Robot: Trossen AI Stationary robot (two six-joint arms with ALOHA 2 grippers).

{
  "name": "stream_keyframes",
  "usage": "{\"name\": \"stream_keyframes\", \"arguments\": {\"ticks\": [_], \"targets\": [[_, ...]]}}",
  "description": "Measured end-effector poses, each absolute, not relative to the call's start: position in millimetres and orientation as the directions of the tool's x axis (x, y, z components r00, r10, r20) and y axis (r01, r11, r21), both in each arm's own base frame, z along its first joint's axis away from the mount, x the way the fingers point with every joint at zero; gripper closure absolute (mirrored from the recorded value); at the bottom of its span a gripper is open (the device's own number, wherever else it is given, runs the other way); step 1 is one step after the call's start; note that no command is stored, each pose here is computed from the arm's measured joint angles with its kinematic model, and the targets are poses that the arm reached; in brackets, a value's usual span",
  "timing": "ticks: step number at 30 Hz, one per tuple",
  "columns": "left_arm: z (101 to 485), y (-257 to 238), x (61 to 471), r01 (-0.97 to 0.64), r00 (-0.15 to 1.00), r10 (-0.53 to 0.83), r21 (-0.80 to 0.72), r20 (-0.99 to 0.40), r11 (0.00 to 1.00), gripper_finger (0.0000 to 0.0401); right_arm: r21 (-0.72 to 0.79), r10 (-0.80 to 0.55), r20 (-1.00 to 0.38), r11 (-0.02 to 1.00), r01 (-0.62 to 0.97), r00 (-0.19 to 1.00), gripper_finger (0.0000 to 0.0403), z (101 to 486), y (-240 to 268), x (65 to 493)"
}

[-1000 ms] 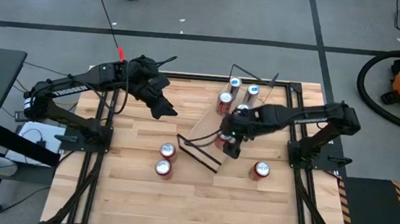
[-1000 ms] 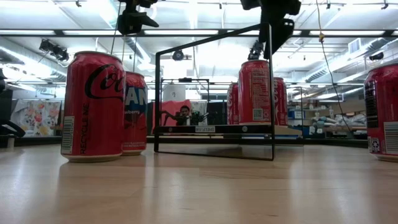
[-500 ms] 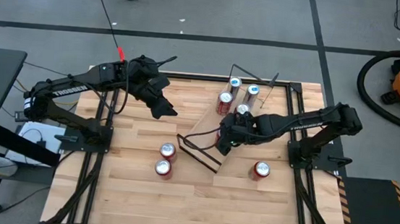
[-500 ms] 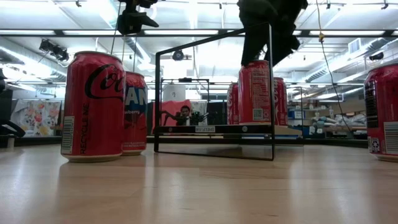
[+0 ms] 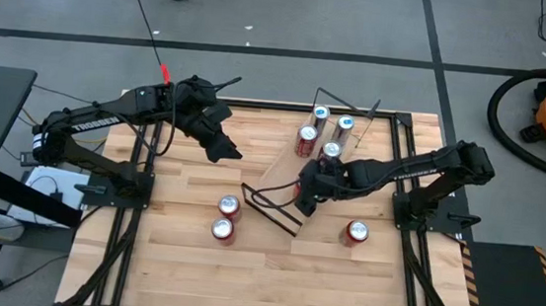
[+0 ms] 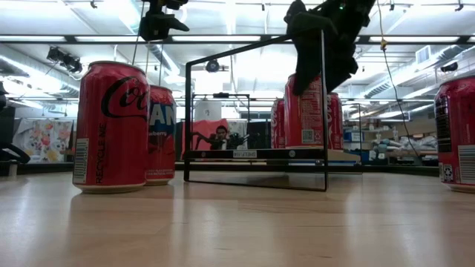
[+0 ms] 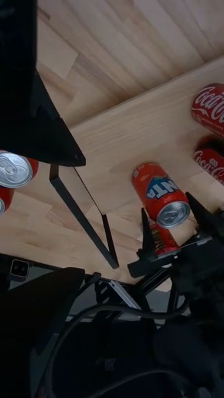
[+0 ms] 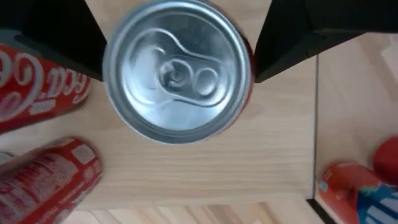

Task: Place canned beverage on shelf
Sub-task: Put the right red soda can on the shelf

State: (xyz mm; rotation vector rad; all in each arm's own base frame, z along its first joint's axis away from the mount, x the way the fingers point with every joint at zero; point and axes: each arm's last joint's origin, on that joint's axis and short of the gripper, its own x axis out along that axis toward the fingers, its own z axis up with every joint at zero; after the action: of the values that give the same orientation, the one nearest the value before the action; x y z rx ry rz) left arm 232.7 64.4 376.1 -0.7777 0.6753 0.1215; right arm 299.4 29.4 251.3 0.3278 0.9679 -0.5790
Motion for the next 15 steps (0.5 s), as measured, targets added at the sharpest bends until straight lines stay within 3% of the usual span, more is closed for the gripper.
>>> {"name": "stream_keyframes", "arguments": {"ticks": [8, 15], "targets": [[376, 64, 233, -0.341, 0.785, -0.139, -0.608, -0.604, 0.717, 0.0111, 0.03, -0.29, -0.832, 0.828, 0.56, 0.473, 0.008, 253, 12, 307], [376, 65, 233, -0.349, 0.785, -0.126, -0.601, -0.607, 0.719, 0.0111, -0.017, -0.268, -0.809, 0.901, 0.434, 0.523, 0.0067, 256, -13, 314]]}}
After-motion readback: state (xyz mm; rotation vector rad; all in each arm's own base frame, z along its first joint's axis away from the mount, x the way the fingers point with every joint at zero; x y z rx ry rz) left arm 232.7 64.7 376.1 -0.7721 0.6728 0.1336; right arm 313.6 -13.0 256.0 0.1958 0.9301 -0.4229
